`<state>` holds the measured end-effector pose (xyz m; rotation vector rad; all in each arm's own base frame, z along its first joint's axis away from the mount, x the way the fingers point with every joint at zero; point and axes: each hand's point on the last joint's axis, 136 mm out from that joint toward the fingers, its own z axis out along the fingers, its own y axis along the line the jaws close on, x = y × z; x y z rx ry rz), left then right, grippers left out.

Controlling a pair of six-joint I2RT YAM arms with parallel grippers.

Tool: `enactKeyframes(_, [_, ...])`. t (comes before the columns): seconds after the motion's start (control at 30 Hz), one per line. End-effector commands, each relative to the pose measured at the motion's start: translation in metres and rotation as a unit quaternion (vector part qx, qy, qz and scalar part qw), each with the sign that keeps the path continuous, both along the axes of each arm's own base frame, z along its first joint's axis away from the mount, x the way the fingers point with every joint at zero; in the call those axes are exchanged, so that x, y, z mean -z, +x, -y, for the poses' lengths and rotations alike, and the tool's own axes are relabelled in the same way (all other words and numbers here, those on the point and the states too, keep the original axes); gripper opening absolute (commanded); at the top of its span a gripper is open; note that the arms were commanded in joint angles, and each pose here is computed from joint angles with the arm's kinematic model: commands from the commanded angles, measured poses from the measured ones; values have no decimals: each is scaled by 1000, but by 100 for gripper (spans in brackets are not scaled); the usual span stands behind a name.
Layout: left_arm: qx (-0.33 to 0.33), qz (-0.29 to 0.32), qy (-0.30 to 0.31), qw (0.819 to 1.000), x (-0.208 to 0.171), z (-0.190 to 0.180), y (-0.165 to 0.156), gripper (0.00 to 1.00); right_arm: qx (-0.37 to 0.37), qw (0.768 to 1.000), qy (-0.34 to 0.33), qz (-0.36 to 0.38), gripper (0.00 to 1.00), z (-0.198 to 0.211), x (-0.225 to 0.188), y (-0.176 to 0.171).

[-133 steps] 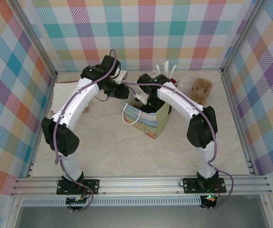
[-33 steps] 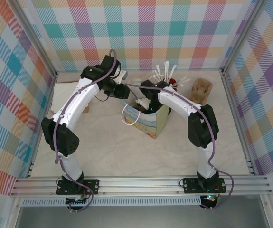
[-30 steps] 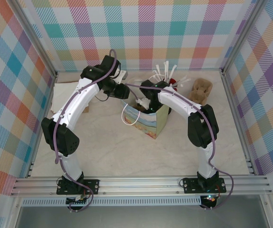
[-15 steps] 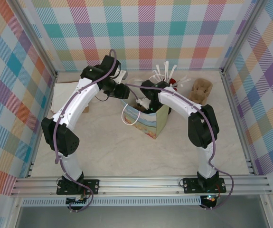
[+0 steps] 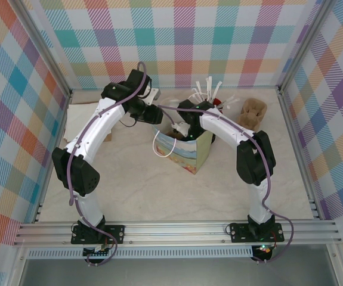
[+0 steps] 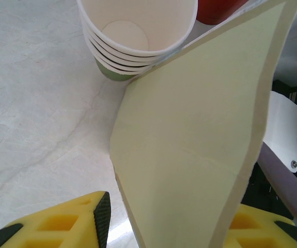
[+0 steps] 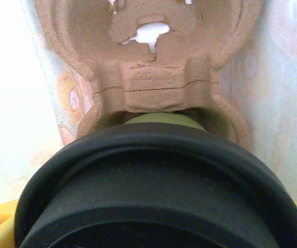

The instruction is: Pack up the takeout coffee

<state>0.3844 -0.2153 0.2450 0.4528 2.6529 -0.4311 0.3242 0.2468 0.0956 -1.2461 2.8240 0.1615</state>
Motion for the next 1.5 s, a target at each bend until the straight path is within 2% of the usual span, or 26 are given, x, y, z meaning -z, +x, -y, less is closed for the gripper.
enactKeyframes(0.0, [-7, -1, -9, 1000, -7, -3, 0, 44, 11, 1000, 2, -15, 88, 0, 8, 1])
enactKeyframes(0.43, [-2, 0, -25, 1000, -12, 0, -4, 44, 30, 999, 41, 1, 100, -8, -14, 4])
enactKeyframes(1.03, [-3, -2, -25, 1000, -12, -1, -6, 46, 39, 996, 80, 18, 100, -17, -57, 7])
enactKeyframes(1.47, [-4, -2, -23, 1000, -12, -2, -7, 50, 53, 993, 98, 45, 100, -19, -95, 12])
